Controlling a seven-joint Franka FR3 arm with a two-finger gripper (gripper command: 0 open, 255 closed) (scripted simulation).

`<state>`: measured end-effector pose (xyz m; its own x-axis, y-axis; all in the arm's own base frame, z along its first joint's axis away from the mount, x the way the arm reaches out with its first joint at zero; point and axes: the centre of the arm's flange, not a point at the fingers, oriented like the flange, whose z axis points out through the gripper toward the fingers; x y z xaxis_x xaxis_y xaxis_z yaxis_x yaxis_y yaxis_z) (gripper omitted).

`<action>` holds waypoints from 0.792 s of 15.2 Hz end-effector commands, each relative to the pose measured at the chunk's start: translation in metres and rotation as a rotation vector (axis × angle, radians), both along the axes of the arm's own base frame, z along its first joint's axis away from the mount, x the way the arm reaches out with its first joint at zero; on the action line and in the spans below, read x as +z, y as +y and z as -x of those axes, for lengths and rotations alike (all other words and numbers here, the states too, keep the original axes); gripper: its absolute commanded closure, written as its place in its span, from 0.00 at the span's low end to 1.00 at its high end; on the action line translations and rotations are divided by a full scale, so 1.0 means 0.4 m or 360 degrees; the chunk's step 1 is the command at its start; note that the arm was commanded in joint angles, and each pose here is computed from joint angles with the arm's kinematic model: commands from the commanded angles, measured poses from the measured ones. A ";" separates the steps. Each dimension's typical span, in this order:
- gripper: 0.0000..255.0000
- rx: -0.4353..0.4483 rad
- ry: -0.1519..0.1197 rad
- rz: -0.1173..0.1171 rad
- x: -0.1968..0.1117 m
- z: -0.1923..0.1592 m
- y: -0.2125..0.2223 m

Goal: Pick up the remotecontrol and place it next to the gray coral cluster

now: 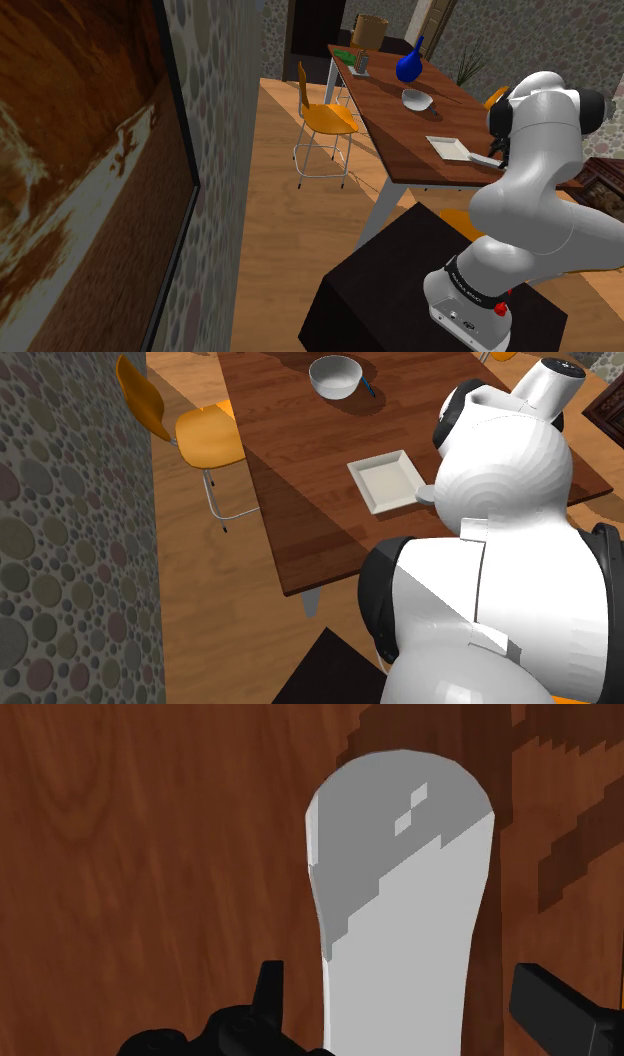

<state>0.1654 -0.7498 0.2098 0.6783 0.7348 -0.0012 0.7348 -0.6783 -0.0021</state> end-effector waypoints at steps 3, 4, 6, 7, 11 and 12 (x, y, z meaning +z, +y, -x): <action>0.00 0.0000 0.0000 0.0000 0.099 0.000 -0.001; 0.00 0.0000 0.0000 0.0000 0.125 0.000 -0.001; 0.00 0.0000 0.0000 0.0000 0.125 0.000 0.000; 0.00 0.0000 0.0000 0.0000 0.125 0.000 -0.001; 0.00 0.0000 0.0000 0.0000 0.125 0.000 -0.001; 0.00 0.0000 0.0000 0.0000 0.125 0.000 -0.001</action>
<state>0.1656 -0.7500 0.2597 0.6783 0.7348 -0.0012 0.7348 -0.6783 -0.0021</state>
